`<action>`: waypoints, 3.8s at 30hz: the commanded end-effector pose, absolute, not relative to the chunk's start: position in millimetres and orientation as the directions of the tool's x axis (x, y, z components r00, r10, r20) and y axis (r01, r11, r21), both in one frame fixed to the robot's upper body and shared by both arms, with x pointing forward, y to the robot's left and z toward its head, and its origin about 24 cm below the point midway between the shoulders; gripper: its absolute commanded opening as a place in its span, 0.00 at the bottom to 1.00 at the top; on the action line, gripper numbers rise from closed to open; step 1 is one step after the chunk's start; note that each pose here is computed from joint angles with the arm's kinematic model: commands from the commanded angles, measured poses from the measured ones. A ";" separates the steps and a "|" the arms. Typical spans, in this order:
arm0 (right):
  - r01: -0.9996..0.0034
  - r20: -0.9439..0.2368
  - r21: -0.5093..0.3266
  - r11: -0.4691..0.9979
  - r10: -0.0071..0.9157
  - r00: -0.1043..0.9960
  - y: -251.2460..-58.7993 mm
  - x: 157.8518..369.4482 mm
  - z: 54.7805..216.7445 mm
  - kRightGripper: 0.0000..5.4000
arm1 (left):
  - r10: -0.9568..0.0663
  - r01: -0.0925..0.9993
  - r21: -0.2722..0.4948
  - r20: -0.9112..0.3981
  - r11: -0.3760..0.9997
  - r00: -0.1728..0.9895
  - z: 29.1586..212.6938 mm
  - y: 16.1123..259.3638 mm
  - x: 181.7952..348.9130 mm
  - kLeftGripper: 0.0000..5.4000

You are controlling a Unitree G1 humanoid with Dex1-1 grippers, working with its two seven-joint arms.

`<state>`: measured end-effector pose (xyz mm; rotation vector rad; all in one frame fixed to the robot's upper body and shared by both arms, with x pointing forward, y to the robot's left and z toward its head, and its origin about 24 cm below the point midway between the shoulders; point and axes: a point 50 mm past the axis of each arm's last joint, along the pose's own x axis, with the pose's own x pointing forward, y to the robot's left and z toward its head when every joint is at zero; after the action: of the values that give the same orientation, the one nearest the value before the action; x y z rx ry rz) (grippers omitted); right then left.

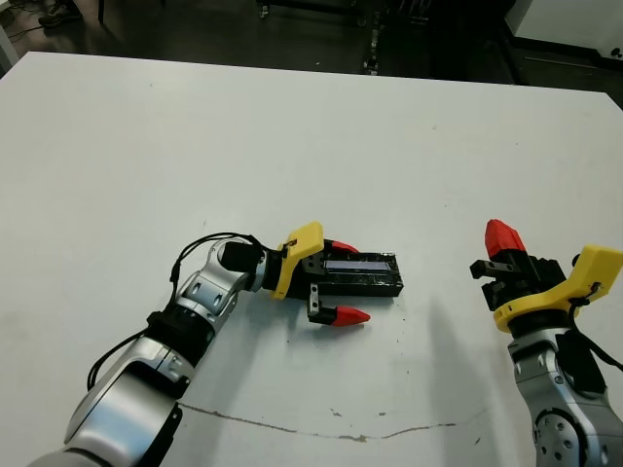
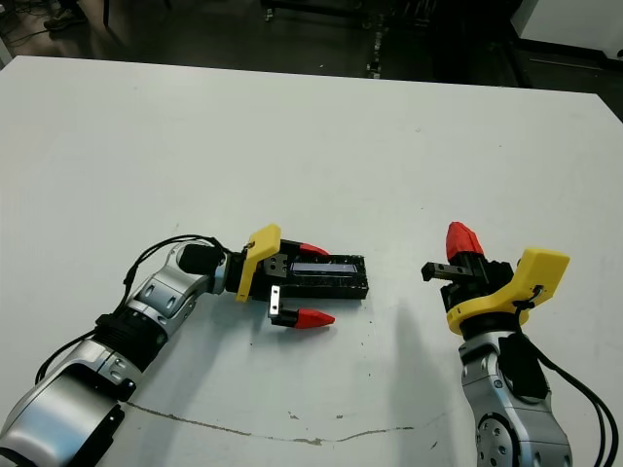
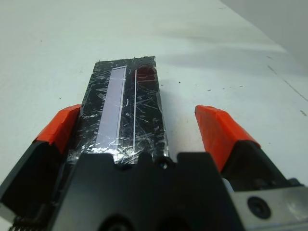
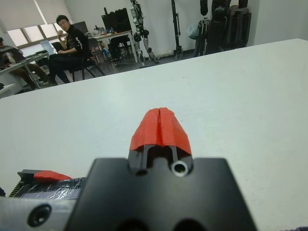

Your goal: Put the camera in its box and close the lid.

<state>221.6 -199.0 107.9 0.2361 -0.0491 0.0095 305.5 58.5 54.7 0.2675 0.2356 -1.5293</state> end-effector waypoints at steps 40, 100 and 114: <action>-0.022 0.040 0.230 0.973 0.013 0.999 -198.9 221.4 108.8 0.00 | -0.776 0.827 0.248 -0.289 0.505 0.561 129.8 193.4 283.2 1.00; -0.032 0.029 0.230 0.973 0.026 0.999 -196.6 221.4 105.2 0.00 | -0.733 0.766 -0.111 -0.404 0.633 0.547 29.1 52.6 261.0 0.00; -0.041 0.032 0.225 0.974 0.035 0.999 -195.9 221.1 105.0 0.00 | -0.722 0.753 -0.137 -0.436 0.643 0.537 28.9 51.7 260.7 0.00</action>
<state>222.4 -193.4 106.9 0.2468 -0.0404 0.0408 272.0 38.6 69.7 0.0591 0.2571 -0.9373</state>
